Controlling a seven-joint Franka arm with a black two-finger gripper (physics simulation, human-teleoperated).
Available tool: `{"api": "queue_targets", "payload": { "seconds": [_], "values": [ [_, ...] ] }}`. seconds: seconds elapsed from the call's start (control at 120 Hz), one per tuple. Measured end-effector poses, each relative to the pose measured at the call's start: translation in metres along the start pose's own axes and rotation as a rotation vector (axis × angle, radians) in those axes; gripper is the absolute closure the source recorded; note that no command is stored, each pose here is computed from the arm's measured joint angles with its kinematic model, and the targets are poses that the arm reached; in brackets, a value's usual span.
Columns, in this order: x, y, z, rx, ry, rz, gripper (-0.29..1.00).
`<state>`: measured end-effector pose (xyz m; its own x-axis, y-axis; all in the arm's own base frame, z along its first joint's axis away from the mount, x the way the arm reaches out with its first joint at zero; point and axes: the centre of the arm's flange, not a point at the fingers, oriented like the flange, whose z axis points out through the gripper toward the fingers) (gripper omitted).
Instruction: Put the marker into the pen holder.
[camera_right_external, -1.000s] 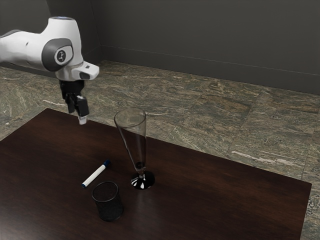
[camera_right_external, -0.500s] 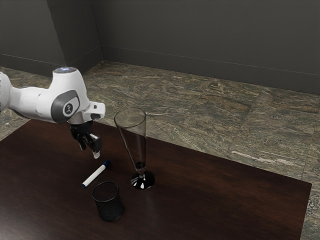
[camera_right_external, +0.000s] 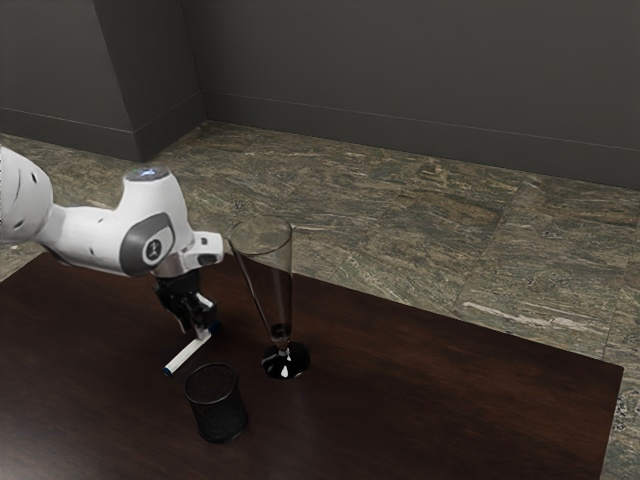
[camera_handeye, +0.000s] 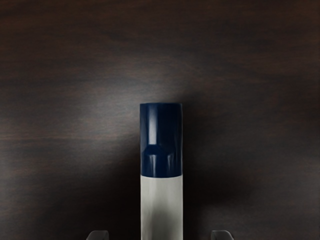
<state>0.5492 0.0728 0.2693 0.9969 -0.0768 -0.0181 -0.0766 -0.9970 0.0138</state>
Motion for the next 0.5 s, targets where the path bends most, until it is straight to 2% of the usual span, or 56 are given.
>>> {"api": "queue_targets", "payload": {
  "seconds": [0.5],
  "values": [
    [0.006,0.003,0.011,-0.003,-0.004,-0.037,0.51]
  ]
}}
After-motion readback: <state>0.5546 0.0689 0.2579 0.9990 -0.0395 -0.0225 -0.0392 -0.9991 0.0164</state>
